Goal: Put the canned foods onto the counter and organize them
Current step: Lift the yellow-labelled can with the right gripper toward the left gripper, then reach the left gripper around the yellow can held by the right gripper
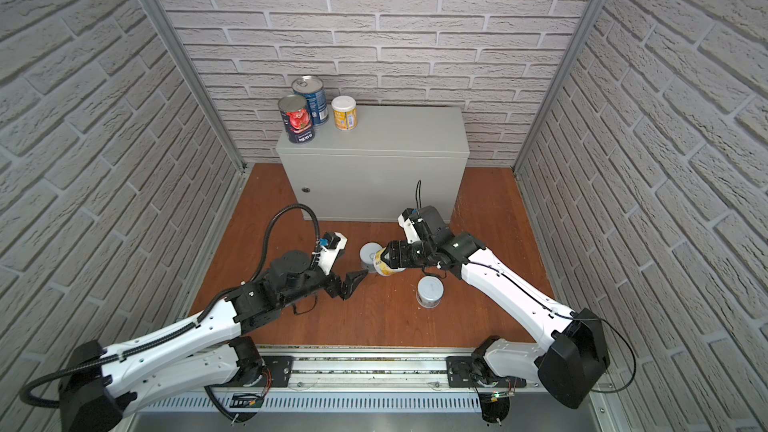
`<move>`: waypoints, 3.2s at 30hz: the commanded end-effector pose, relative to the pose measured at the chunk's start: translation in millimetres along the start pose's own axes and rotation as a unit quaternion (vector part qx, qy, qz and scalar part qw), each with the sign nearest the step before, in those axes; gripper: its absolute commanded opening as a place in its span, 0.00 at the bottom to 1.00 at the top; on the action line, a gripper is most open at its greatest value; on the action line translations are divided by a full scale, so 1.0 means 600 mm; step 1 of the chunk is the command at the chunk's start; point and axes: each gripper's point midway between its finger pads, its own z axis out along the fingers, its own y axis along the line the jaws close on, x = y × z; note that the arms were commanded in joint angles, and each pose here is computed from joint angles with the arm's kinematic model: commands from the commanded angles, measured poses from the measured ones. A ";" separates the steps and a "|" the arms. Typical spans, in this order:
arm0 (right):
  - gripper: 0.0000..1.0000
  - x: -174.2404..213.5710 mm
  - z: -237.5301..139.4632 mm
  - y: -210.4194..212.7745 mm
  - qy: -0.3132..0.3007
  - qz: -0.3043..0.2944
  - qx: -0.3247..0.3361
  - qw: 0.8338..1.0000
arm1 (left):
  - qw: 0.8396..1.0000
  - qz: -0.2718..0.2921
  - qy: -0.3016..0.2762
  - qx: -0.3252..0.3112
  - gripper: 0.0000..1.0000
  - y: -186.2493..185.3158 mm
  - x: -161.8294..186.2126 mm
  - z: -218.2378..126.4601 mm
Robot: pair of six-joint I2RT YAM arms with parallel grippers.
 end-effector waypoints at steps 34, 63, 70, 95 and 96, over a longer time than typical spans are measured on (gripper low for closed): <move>0.65 0.022 -0.064 0.055 -0.009 -0.038 -0.098 0.994 | 0.981 0.146 -0.027 0.121 0.91 -0.112 -0.055 0.110; 0.65 0.021 -0.072 0.045 -0.009 -0.040 -0.099 0.994 | 0.975 0.173 0.010 0.136 0.96 -0.150 -0.020 0.152; 0.65 0.023 -0.075 0.043 -0.007 -0.034 -0.104 0.994 | 0.977 0.173 0.013 0.124 0.98 -0.140 -0.008 0.150; 0.64 0.025 -0.083 0.042 0.010 -0.039 -0.096 0.995 | 0.974 0.187 0.034 0.125 0.98 -0.136 0.020 0.147; 0.64 0.027 -0.084 0.041 0.012 -0.041 -0.095 0.995 | 0.973 0.189 0.033 0.125 0.98 -0.137 0.020 0.146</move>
